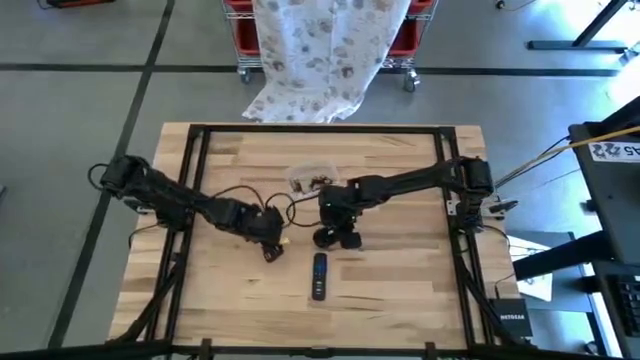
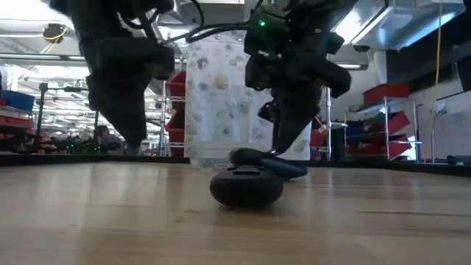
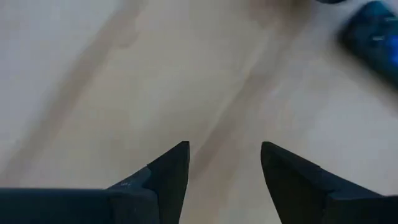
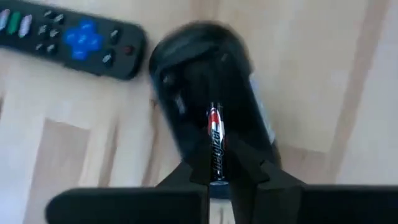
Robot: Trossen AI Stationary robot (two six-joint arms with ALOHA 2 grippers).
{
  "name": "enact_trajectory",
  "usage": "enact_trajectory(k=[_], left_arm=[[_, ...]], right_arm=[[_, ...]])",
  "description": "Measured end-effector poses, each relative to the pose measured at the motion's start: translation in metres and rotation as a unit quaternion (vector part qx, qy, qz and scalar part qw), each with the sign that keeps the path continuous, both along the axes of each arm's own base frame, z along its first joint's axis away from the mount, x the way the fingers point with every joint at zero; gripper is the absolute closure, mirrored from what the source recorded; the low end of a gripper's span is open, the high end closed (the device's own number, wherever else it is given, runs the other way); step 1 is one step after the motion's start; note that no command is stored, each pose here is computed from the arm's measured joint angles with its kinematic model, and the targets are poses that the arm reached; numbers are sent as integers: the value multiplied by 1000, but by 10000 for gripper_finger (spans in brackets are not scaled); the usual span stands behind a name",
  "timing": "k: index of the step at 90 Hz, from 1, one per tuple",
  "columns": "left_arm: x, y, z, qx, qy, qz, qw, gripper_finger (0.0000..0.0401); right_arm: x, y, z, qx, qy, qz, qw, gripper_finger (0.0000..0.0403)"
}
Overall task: Insert battery
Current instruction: Insert the silver battery into the mouse
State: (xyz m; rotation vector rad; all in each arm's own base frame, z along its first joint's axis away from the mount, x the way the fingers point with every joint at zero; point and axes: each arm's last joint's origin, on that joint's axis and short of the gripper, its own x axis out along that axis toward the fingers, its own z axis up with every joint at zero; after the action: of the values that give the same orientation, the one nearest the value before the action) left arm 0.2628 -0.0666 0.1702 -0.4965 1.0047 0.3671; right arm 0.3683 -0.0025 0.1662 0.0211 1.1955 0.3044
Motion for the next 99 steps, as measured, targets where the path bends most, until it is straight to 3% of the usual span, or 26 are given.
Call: enact_trajectory(k=[15, 31, 43, 61, 83, 99], left_arm=[[-1, -11, -11, -38, -76, 32, 996, 221], [0, -3, -20, -34, -120, 64, 990, 221], [5, 4, -20, -18, -149, 47, 987, 221], [14, 16, -25, -10, -161, 57, 985, 221], [24, 20, -32, -51, -177, 38, 982, 221], [23, 18, -32, -50, -175, 32, 983, 221]], right_arm=[[4, -1, 7, -9, -9, -6, 1000, 401], [4, -1, 2, -10, 0, -7, 1000, 401], [7, 0, 3, -8, -15, -5, 1000, 402], [6, 0, 3, -6, -16, 7, 1000, 402], [3, 0, 4, -2, -2, 7, 1000, 397], [1, 0, 16, -4, 10, 12, 1000, 400]])
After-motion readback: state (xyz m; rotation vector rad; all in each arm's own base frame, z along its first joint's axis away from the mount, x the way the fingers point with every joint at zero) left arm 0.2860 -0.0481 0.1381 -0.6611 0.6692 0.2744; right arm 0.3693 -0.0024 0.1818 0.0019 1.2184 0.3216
